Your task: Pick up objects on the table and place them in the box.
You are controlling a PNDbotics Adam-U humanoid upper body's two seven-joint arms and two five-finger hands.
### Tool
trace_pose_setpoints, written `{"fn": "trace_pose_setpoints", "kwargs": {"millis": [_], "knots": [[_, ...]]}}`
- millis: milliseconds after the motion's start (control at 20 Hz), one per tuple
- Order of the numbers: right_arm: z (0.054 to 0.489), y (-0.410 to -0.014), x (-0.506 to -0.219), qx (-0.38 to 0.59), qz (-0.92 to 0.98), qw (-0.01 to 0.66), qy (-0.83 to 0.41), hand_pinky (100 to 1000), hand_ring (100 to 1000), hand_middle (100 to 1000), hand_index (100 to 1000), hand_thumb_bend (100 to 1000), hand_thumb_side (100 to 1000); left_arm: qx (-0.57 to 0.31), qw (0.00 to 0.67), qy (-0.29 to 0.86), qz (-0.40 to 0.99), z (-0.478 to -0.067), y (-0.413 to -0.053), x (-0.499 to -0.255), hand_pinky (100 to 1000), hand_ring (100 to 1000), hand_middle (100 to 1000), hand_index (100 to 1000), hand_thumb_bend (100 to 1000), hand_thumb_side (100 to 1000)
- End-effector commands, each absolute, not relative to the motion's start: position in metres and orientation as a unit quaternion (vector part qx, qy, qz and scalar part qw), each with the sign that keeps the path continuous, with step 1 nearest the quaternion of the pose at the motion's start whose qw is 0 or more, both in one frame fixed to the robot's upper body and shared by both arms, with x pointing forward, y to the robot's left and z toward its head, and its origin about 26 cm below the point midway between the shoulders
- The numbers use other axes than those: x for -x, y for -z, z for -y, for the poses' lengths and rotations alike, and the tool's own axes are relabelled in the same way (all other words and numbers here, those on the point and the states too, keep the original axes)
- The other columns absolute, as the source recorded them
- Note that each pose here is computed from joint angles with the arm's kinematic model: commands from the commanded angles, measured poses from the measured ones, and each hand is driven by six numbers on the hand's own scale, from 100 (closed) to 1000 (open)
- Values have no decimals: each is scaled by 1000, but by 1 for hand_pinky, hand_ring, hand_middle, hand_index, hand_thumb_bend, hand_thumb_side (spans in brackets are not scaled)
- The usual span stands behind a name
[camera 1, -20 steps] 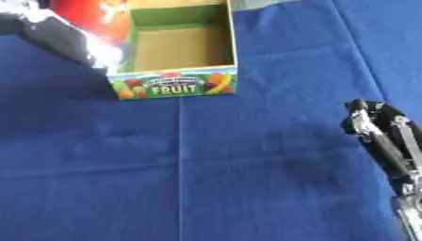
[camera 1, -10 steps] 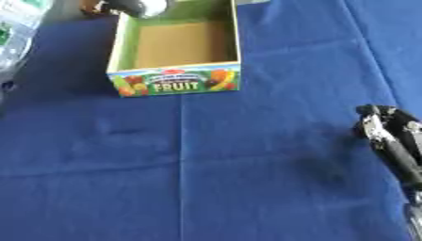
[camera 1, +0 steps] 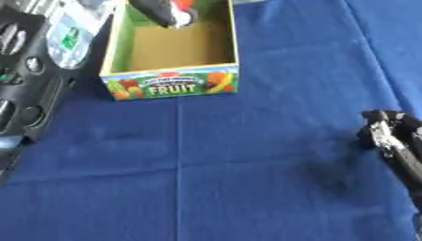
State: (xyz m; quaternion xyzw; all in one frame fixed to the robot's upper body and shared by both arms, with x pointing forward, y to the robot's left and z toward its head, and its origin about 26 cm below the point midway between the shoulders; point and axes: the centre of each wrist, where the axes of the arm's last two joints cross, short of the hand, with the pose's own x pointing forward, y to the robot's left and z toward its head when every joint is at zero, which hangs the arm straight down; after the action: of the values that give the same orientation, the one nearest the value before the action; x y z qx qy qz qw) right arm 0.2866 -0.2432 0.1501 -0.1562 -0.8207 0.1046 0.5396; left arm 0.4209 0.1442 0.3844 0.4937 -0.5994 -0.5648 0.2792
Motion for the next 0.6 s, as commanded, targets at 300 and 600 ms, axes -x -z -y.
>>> {"fn": "trace_pose_setpoints", "kwargs": {"millis": [300, 600], "knots": [[243, -156, -286, 155, 828, 527, -108, 637, 594, 498, 700, 100, 656, -529, 289, 558, 570, -158, -375, -454, 100, 404, 464, 659, 167, 222], [243, -156, -286, 154, 828, 529, -106, 637, 594, 498, 700, 100, 656, -537, 285, 569, 553, -160, -353, -477, 100, 482, 539, 722, 207, 307]]}}
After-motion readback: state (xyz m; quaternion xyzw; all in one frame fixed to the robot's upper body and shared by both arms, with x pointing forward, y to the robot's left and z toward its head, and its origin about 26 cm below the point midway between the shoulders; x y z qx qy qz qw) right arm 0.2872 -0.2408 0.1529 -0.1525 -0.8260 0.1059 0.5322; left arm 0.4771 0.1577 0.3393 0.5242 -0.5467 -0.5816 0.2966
